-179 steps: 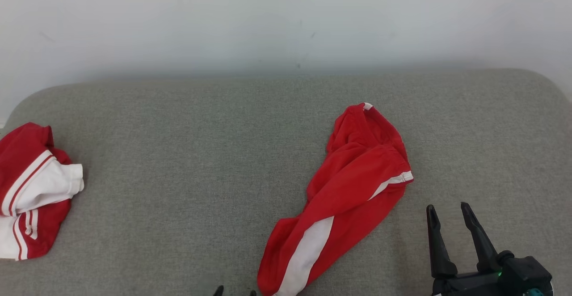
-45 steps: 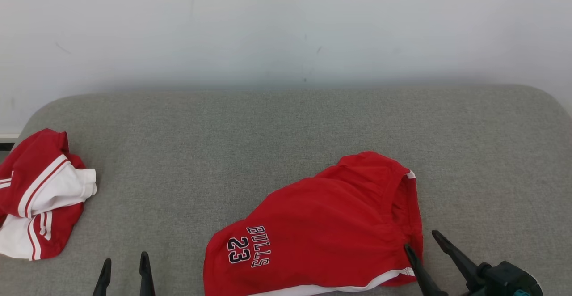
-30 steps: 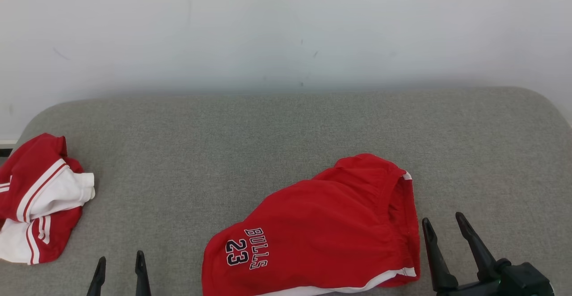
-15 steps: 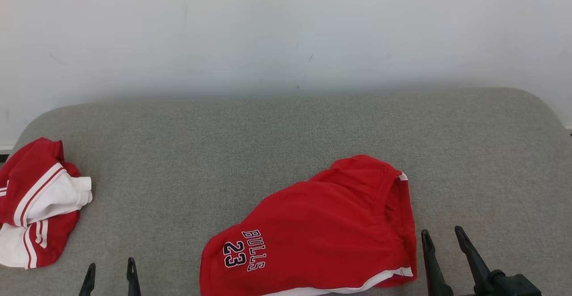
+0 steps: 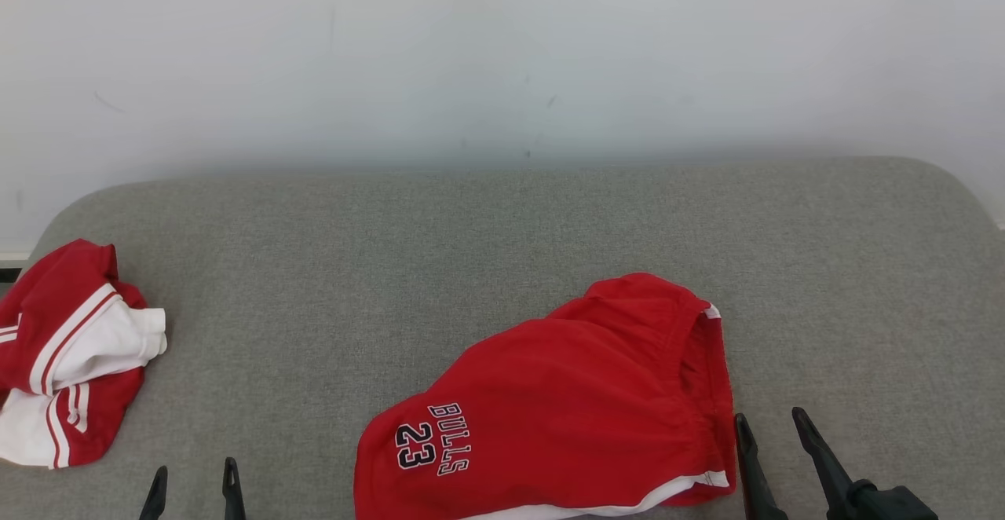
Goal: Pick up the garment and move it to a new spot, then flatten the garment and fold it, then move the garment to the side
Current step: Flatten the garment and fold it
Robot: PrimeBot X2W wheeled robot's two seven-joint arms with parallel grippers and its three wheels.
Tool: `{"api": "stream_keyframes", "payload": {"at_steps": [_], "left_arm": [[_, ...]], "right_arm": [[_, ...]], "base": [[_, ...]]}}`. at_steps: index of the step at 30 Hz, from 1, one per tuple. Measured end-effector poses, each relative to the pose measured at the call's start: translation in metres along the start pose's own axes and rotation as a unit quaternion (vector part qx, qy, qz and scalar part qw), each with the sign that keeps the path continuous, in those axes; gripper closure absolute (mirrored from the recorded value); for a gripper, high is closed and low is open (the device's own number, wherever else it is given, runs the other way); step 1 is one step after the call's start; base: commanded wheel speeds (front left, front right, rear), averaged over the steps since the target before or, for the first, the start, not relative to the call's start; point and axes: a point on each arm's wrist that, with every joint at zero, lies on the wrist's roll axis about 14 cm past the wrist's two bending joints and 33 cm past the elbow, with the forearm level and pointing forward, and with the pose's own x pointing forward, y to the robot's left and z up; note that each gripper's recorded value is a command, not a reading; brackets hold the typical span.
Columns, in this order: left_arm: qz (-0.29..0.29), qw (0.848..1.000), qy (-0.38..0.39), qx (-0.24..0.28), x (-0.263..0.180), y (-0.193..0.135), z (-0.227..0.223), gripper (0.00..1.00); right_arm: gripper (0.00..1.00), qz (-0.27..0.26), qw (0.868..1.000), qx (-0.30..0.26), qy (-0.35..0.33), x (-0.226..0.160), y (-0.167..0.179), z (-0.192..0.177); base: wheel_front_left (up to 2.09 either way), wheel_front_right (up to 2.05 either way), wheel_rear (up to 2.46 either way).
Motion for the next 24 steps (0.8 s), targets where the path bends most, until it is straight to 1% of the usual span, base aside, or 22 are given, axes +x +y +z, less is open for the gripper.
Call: {"api": "stream_keyframes", "payload": {"at_steps": [6,13,16,19,24], "left_arm": [[-0.009,1.000,0.003,-0.015,-0.001,-0.005,-0.002,0.00],[-0.068,0.996,0.046,-0.039,-0.011,-0.042,-0.029,0.00],[-0.095,0.991,0.082,-0.049,-0.021,-0.061,-0.049,0.00],[-0.121,0.983,0.129,-0.058,-0.034,-0.079,-0.075,0.00],[-0.147,0.972,0.171,-0.070,-0.040,-0.096,-0.097,0.00]], "right_arm": [[0.00,0.015,1.000,-0.011,0.018,-0.001,0.003,-0.010],[0.00,0.046,0.996,-0.034,0.069,-0.007,0.003,-0.037],[0.00,0.057,0.993,-0.043,0.091,-0.011,0.001,-0.048],[0.00,0.069,0.990,-0.051,0.115,-0.012,0.000,-0.058],[0.00,0.082,0.985,-0.054,0.144,-0.009,0.000,-0.070]], "base": [[0.00,0.00,0.00],[0.00,0.00,0.00],[0.00,0.00,0.00],[0.00,0.00,0.00],[0.00,0.00,0.00]]}}
